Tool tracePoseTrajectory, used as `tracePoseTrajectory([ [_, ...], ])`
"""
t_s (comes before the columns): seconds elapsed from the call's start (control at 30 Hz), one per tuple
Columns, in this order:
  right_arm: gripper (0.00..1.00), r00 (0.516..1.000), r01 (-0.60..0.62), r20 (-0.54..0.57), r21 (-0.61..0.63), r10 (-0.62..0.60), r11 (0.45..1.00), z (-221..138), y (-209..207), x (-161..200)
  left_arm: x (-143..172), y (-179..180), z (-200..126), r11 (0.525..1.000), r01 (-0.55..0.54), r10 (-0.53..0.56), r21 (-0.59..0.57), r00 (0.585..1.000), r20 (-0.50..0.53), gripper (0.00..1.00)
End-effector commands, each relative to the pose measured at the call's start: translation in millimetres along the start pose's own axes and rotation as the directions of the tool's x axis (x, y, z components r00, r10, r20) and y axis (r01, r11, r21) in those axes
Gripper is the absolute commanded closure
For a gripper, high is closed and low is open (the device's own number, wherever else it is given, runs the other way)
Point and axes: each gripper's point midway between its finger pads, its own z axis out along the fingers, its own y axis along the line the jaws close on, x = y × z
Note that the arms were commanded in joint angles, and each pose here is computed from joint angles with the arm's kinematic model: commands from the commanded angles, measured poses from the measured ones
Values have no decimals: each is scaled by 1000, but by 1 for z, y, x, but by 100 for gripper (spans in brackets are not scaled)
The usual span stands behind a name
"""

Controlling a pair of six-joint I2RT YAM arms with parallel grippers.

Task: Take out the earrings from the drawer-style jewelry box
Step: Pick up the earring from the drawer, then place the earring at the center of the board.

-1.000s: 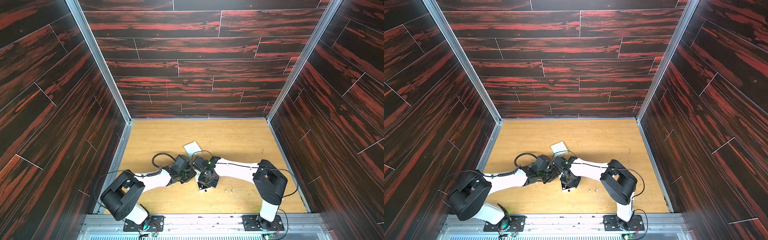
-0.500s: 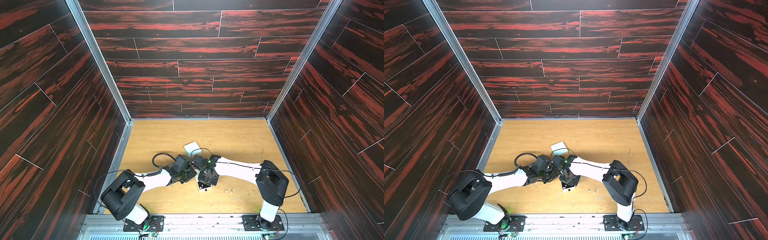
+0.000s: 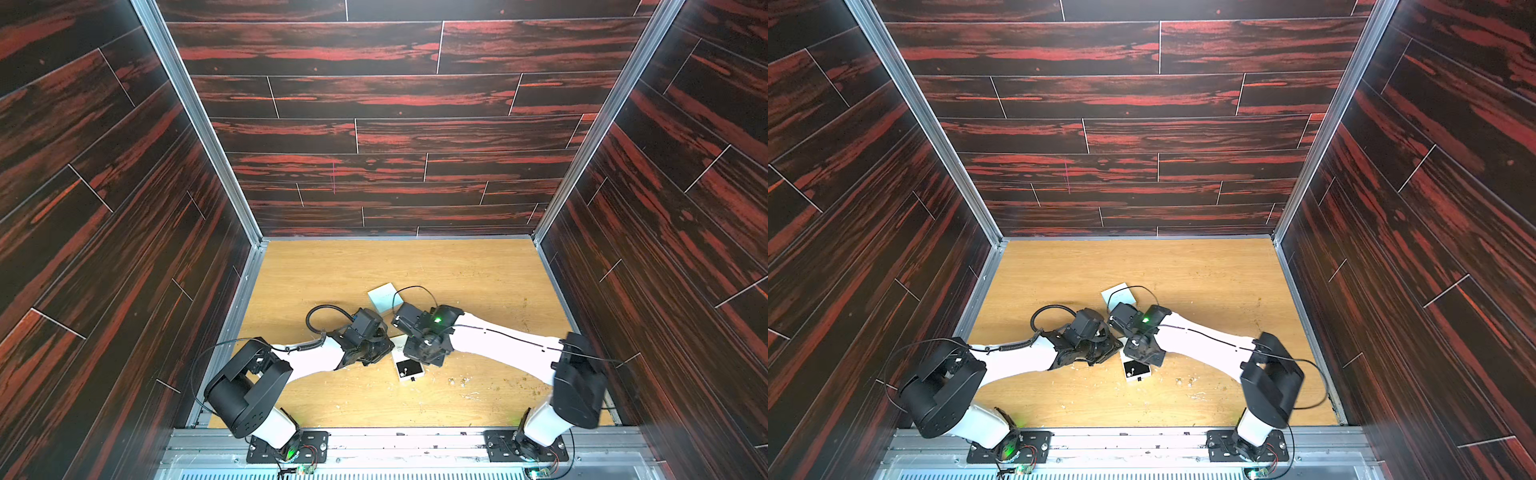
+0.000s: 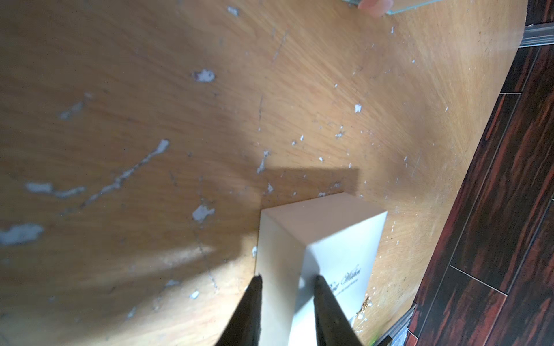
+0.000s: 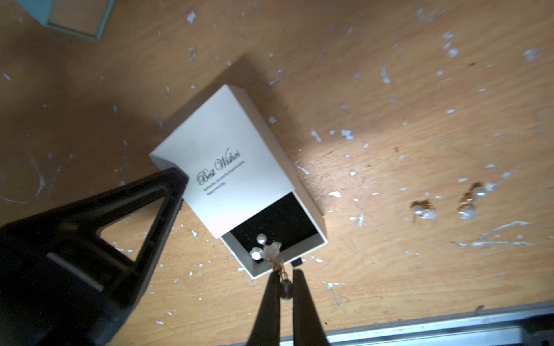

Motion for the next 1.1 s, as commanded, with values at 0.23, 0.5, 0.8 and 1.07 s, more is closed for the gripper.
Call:
tracePoseTrajectory([
  [0.23,93,996,-86,1,161,87,983,28,-116,-14,4,35,2,991,4,-5,-134,1000,-5,68],
  [0.5,93,993,-115,-8,167,118,979,47,-131,-37,5,37,0,990,4,-5,-138,1000,-4,68],
  [0.8,93,995,-100,-8,190,103,977,59,-125,-61,5,35,-2,991,1,-2,-137,1000,-3,68],
  [1.07,92,994,-97,-32,194,105,976,68,-119,-61,5,34,-3,991,-2,1,-133,1000,-6,68],
])
